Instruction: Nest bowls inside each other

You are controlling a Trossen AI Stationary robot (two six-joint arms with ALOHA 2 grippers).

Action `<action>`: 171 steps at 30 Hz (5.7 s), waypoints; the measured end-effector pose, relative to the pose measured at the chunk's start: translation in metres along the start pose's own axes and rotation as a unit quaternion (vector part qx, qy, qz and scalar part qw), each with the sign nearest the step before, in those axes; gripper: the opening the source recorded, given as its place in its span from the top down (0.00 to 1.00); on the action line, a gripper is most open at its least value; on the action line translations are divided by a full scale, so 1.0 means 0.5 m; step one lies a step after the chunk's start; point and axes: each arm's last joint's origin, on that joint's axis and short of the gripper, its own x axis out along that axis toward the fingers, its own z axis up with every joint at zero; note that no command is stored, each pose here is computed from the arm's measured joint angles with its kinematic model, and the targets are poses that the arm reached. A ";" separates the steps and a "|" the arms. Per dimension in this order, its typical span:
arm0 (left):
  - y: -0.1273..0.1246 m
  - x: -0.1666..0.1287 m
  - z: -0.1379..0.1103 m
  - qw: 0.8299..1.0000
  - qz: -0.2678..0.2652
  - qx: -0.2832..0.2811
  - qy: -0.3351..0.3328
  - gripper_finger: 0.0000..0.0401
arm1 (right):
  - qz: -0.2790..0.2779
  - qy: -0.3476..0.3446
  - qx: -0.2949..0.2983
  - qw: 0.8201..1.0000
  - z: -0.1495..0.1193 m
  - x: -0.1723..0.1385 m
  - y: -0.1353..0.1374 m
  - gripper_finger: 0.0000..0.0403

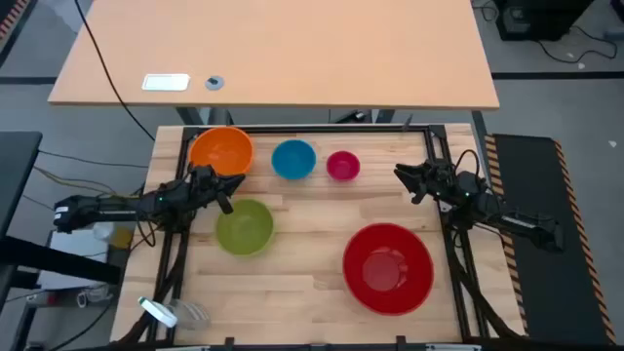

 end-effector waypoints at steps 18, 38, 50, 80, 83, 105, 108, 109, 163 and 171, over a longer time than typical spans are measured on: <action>0.000 0.000 0.000 1.000 0.000 0.000 0.000 0.96 | 0.000 0.000 0.000 1.000 0.000 0.000 0.000 0.60; 0.000 0.000 0.000 1.000 0.000 0.000 0.000 0.96 | 0.000 0.000 0.000 1.000 0.000 0.000 0.000 0.60; 0.000 0.000 0.000 1.000 0.000 0.000 0.000 0.96 | 0.000 0.000 0.000 1.000 0.000 0.000 0.000 0.60; 0.014 0.004 0.008 0.977 0.140 -0.129 -0.093 0.96 | 0.000 0.000 0.000 1.000 0.000 0.000 0.000 0.60; 0.010 0.003 0.017 0.972 0.126 -0.161 -0.115 0.96 | 0.000 0.000 0.000 1.000 0.000 0.000 0.000 0.60; -0.007 -0.003 0.061 0.919 0.052 -0.333 -0.204 0.96 | 0.084 -0.042 0.069 0.993 0.035 0.007 0.027 0.60; -0.020 0.000 0.086 0.916 0.037 -0.340 -0.211 0.96 | 0.070 0.001 0.048 0.996 0.039 0.024 0.033 0.60; -0.024 0.001 0.093 0.915 0.035 -0.341 -0.213 0.96 | 0.064 0.010 0.042 0.997 0.044 0.032 0.037 0.60; 0.045 0.202 0.101 0.810 0.329 -0.064 0.481 0.57 | 0.063 0.334 -0.174 0.924 0.121 0.633 0.265 0.60; 0.012 0.245 0.083 0.852 0.222 -0.061 0.470 0.57 | 0.039 0.356 -0.178 0.917 0.117 0.628 0.251 0.60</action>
